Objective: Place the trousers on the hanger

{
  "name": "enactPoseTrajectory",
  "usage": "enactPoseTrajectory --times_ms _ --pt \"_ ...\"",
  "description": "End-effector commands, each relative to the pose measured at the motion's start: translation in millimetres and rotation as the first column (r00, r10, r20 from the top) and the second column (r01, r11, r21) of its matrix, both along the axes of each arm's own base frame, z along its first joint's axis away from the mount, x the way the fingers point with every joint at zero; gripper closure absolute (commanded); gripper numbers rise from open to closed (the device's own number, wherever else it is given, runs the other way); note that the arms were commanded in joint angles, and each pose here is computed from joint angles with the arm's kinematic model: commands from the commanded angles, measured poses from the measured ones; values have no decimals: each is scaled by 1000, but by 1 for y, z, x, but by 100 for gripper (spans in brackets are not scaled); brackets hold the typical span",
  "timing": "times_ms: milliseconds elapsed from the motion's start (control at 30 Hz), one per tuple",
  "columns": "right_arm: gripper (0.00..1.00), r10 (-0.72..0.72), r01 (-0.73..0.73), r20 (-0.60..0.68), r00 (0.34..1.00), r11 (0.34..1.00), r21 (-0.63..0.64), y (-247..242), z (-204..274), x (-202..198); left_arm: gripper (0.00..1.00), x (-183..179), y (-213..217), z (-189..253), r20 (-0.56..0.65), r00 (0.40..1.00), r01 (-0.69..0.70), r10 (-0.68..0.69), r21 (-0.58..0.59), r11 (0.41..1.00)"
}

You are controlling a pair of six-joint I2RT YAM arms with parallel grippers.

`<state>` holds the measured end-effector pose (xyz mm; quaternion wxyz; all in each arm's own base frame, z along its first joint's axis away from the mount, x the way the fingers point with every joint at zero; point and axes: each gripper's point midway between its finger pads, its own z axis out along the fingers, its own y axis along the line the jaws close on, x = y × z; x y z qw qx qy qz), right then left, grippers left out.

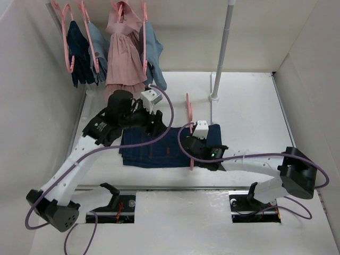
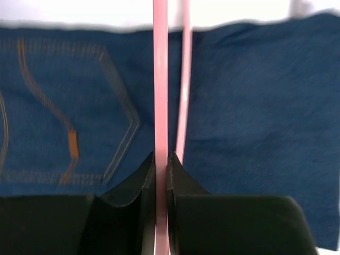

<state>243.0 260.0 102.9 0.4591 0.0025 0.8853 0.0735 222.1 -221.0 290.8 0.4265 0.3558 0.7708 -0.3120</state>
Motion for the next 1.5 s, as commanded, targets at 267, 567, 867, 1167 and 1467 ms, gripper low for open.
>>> enactPoseTrajectory --times_ms 267,567,867,1167,1467 --pt "100 122 -115 -166 979 992 47 30 -52 -47 27 60 -44 14 -173 971 -197 162 -209 958" --pt "100 157 -156 -163 974 988 18 36 -58 -45 23 62 -70 -16 -342 929 -224 144 -208 952" --pt "100 160 -155 -159 974 987 48 40 -58 -45 59 77 -59 -57 -366 887 -332 283 -78 940" --pt "100 214 -211 -159 964 977 34 45 -58 -47 73 89 -40 -75 -337 875 -387 348 -56 920" --pt "100 246 -249 -174 953 969 6 51 -61 -52 100 86 -41 -79 -354 871 -383 341 -55 922"
